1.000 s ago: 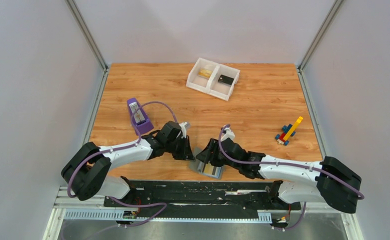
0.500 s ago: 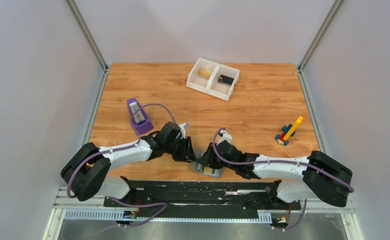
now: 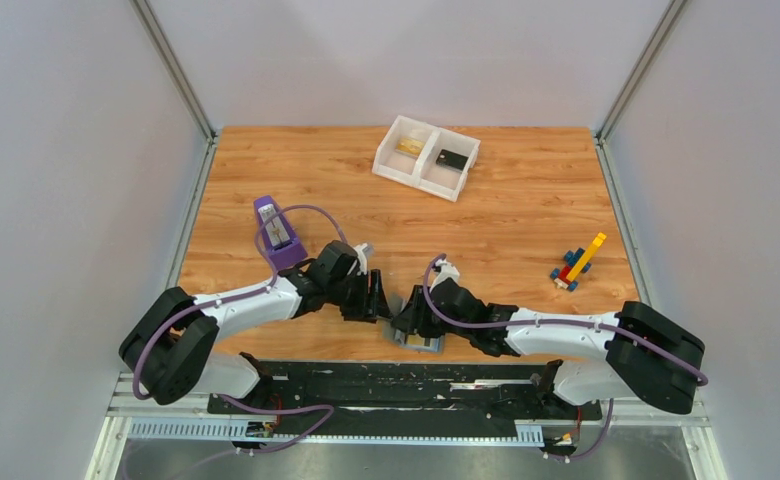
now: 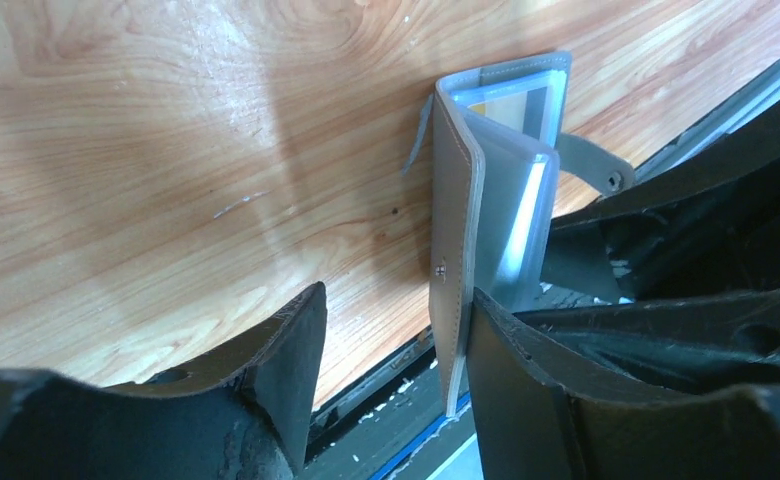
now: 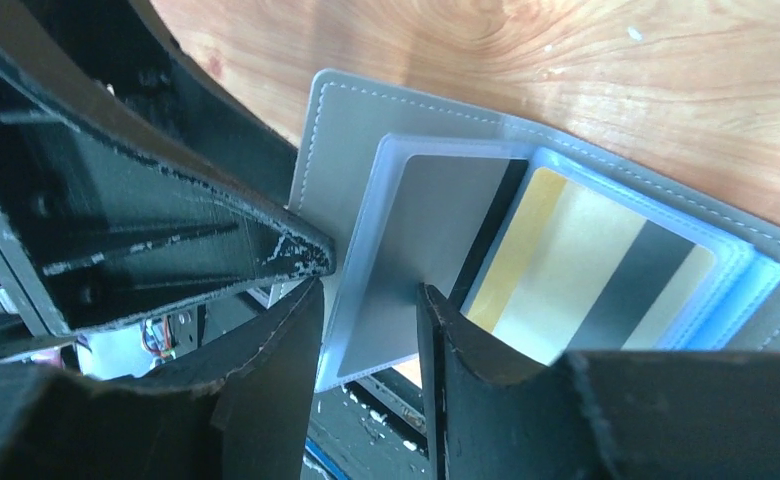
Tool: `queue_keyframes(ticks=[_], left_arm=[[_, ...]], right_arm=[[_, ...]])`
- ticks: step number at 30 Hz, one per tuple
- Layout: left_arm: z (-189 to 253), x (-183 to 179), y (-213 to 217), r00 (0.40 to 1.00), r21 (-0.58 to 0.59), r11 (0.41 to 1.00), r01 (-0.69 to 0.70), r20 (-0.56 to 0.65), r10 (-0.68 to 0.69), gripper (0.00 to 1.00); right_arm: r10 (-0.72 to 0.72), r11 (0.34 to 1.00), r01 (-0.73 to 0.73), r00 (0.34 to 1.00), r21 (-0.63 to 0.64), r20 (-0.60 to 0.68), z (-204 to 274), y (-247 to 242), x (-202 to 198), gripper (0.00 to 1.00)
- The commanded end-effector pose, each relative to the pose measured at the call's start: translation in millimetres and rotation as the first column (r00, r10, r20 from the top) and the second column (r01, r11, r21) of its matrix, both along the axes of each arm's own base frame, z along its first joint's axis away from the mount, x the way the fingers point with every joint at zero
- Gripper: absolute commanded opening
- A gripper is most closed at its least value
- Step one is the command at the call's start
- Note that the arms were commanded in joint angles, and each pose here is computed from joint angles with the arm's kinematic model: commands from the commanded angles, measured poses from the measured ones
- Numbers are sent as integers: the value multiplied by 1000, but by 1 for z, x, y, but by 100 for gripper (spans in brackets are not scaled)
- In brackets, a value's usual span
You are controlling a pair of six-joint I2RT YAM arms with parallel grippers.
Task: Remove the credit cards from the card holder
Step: Open the card holder at the center of the board.
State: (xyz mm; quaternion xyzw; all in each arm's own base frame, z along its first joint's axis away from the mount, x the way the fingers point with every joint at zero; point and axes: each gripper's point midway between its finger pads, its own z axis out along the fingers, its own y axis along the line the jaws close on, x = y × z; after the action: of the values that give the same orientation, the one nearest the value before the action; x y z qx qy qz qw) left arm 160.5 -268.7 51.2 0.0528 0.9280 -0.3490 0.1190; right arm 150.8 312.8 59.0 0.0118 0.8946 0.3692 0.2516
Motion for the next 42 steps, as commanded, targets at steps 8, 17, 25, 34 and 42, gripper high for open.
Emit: queue_keyframes(ticks=[8,17,25,34,42], left_arm=[[45,24,-19,996,-161,987,11,85,2,73],[40,24,-22,995,-154,987,54,94,-40,78],[23,19,-23,995,-135,987,87,62,-80,69],[14,21,-20,993,-101,990,99,71,-92,47],[9,22,-17,994,-75,993,93,71,-88,29]], right_arm=[[143,983,-147,989,111,46,24,31,-8,39],[153,984,-158,986,82,59,21,29,-8,40],[155,985,-158,987,64,51,19,27,-8,40],[159,986,-161,986,36,46,20,18,-11,44],[146,987,-149,987,56,64,34,12,-12,44]])
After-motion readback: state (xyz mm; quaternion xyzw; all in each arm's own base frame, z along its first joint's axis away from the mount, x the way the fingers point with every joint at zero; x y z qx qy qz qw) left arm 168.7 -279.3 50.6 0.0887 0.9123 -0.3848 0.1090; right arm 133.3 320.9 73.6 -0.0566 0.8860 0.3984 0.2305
